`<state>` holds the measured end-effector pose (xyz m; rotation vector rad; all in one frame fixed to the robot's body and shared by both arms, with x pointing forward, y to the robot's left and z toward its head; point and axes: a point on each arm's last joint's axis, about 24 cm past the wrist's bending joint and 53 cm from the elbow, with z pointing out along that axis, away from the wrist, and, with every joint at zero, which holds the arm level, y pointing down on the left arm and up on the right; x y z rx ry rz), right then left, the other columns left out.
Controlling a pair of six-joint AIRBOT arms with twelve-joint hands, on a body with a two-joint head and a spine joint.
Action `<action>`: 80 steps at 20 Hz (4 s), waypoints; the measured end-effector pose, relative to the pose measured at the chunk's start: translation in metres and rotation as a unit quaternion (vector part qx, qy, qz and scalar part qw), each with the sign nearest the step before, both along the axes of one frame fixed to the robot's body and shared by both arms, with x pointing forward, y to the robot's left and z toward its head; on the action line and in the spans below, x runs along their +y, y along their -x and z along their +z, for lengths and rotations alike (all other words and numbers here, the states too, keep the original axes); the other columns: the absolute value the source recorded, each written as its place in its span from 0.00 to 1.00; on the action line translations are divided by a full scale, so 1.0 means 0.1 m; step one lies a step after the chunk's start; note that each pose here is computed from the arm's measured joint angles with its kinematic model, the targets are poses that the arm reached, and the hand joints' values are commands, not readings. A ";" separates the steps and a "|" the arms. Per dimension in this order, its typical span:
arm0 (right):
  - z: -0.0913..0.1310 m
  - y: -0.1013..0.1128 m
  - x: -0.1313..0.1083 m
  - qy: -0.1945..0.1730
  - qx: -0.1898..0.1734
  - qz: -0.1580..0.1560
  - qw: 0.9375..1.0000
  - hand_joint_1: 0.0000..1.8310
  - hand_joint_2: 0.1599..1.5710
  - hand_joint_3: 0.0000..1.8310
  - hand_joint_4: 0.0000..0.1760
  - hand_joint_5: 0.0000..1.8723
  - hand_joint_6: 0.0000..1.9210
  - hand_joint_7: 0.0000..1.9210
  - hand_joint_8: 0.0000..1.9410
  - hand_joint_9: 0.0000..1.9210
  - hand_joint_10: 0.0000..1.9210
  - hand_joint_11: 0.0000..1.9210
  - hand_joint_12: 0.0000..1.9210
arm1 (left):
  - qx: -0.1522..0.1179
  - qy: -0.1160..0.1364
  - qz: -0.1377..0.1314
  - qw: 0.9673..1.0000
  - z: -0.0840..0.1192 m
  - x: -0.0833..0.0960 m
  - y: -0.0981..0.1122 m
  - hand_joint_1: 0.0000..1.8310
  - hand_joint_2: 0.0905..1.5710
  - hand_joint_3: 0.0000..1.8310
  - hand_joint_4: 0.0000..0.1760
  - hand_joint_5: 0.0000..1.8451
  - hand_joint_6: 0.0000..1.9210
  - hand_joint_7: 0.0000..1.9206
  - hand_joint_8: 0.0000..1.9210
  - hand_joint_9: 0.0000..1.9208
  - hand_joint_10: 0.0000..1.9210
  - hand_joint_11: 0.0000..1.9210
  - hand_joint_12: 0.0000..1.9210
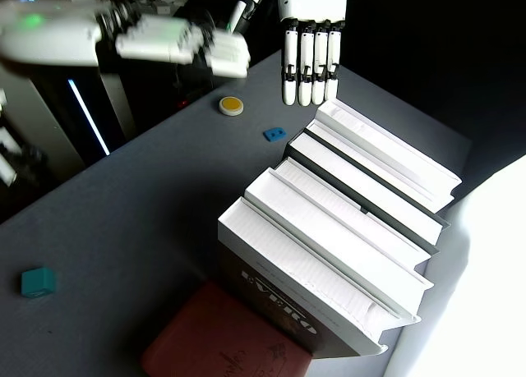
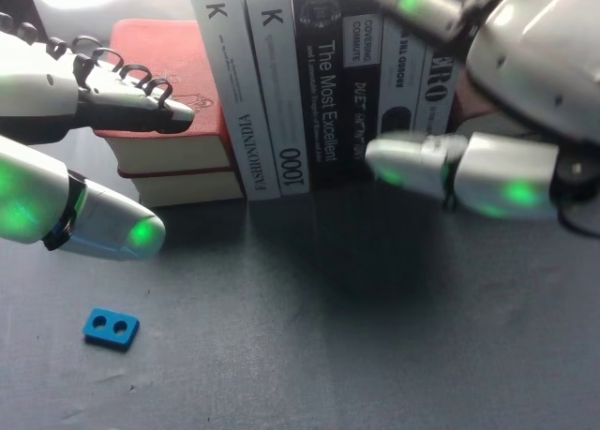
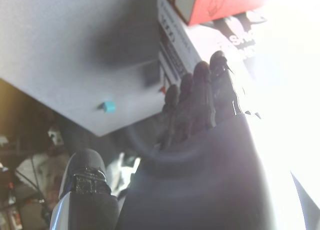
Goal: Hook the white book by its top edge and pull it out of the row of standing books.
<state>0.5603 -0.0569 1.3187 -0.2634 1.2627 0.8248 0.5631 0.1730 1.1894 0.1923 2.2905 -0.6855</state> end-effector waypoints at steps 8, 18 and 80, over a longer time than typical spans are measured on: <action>0.04 -0.24 -0.10 0.040 -0.067 -0.077 0.994 0.00 0.74 0.01 0.00 0.00 0.00 0.00 0.00 0.00 0.00 0.00 0.00 | 0.000 0.001 0.001 1.000 0.01 0.00 0.00 0.00 0.68 0.01 0.00 0.00 0.00 0.00 0.00 0.00 0.00 0.00 0.00; 0.05 -0.53 -0.39 0.038 -0.082 -0.151 0.984 0.00 0.74 0.00 0.00 0.00 0.00 0.00 0.00 0.00 0.00 0.00 0.00 | 0.000 0.001 0.001 1.000 0.01 0.00 0.00 0.00 0.69 0.01 0.00 0.00 0.00 0.00 0.00 0.00 0.00 0.00 0.00; -0.57 0.16 -0.39 0.130 0.071 -0.191 0.970 0.00 0.75 0.00 0.00 0.00 0.00 0.00 0.00 0.00 0.00 0.00 0.00 | 0.002 0.001 0.008 1.000 0.01 0.07 -0.05 0.00 0.69 0.00 0.00 0.00 0.00 0.00 0.00 0.00 0.00 0.00 0.00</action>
